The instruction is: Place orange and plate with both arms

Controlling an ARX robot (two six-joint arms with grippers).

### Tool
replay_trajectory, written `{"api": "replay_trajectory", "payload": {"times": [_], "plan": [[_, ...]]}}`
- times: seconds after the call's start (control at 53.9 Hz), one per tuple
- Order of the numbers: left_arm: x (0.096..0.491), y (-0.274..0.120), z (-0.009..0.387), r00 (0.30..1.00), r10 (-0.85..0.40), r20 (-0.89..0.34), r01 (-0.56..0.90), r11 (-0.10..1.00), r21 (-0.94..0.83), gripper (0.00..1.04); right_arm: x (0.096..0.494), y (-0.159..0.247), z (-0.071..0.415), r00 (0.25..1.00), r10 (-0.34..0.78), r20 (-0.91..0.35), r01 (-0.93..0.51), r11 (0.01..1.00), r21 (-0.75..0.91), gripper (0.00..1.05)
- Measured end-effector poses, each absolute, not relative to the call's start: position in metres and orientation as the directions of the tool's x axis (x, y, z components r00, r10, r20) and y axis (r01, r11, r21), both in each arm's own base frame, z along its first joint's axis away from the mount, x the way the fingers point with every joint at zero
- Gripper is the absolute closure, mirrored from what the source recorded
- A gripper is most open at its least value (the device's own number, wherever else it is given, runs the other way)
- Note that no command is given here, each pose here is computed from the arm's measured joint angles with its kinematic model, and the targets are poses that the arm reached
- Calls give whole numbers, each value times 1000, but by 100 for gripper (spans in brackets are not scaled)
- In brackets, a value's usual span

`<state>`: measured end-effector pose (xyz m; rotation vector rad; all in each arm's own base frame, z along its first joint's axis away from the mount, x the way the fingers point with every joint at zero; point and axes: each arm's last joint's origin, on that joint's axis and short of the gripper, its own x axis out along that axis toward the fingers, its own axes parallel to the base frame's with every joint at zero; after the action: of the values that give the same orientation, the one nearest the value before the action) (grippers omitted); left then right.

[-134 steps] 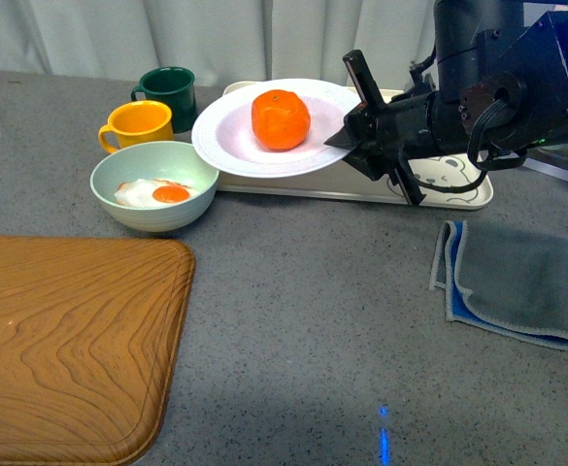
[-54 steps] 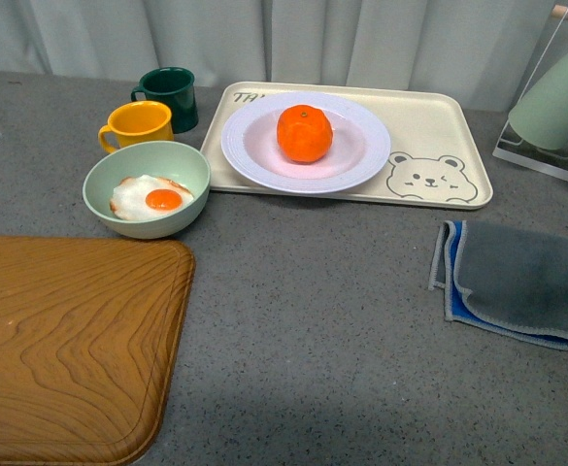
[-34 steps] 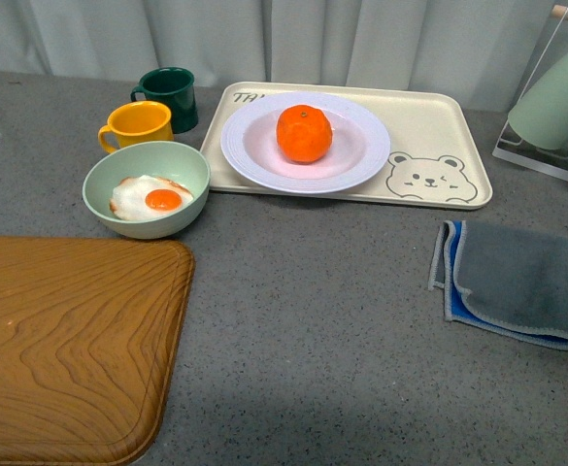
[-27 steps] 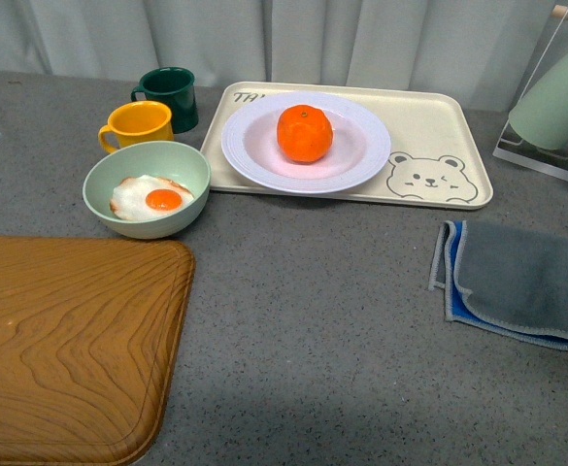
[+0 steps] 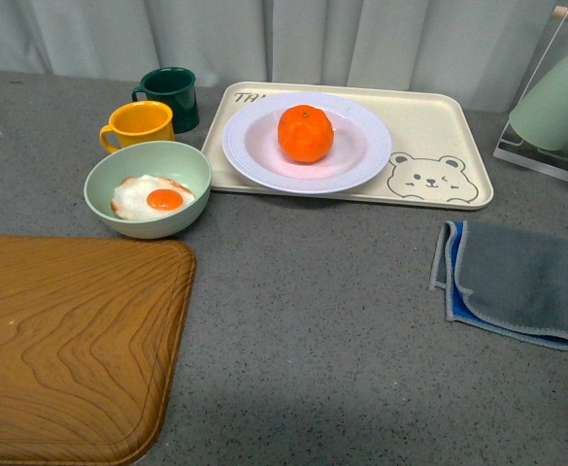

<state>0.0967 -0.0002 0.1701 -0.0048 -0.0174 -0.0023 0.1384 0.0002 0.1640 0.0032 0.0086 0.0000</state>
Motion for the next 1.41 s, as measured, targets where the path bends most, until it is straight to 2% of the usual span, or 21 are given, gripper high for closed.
{"api": "replay_trajectory", "payload": {"times": [1.075, 1.149, 1.335, 1.409], "plan": [[97, 0, 170, 1000, -2, 17, 2, 1000, -5, 7, 108, 0, 168, 1000, 0, 10, 0, 1000, 3, 104], [97, 0, 170, 1000, -2, 17, 2, 1000, -5, 7, 101, 0, 163, 1000, 2, -27, -2, 1000, 3, 104], [97, 0, 170, 1000, -2, 17, 2, 1000, -5, 7, 98, 0, 165, 1000, 3, 3, -3, 1000, 3, 104], [97, 0, 170, 1000, -2, 17, 2, 1000, -5, 7, 98, 0, 165, 1000, 3, 2, -3, 1000, 2, 96]]}}
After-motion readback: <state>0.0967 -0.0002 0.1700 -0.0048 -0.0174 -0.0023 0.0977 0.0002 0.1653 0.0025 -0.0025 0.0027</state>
